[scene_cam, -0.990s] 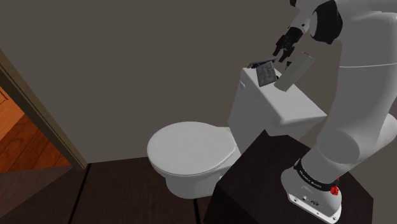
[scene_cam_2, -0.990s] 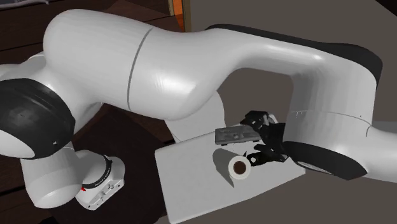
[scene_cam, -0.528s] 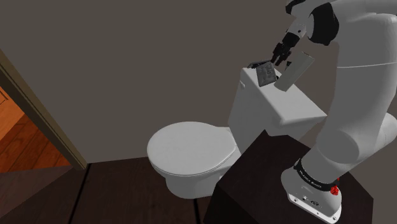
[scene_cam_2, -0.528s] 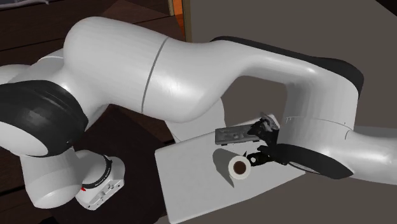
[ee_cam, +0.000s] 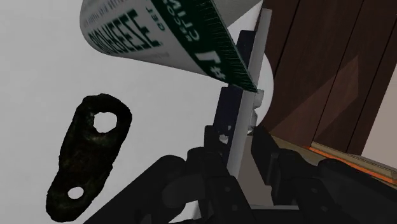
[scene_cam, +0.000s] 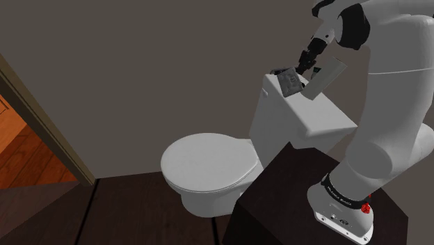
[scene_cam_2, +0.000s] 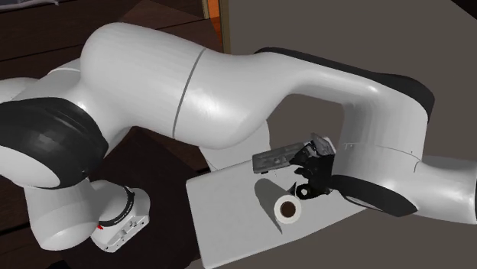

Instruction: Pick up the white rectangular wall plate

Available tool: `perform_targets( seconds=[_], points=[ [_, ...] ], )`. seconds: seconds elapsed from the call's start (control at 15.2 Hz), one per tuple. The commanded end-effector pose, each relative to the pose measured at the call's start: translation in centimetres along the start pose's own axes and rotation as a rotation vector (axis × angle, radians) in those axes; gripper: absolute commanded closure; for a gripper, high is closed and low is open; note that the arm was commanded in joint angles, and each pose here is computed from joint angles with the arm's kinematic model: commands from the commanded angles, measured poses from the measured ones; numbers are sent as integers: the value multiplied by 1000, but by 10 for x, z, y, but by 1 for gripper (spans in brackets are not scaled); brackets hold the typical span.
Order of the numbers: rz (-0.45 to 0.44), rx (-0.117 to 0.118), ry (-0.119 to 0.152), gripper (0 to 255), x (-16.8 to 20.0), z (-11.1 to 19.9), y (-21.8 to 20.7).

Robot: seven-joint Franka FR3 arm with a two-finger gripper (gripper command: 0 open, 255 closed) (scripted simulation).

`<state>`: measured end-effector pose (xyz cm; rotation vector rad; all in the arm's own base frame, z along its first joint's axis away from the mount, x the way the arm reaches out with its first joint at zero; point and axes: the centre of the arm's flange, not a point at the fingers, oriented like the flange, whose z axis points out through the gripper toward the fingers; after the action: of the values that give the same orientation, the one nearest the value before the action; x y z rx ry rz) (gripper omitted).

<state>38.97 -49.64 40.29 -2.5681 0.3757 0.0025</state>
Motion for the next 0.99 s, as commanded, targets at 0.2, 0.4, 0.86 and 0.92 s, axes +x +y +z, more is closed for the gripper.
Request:
perform_targets(
  seconds=[0.2,0.4,0.86,0.92],
  points=[
    [56,34,-4,255,-27,-17,12],
    [56,34,-4,255,-28,-30,4],
    [56,34,-4,255,-31,-62,-15],
    [56,34,-4,255,-31,-67,-18]
  ],
)
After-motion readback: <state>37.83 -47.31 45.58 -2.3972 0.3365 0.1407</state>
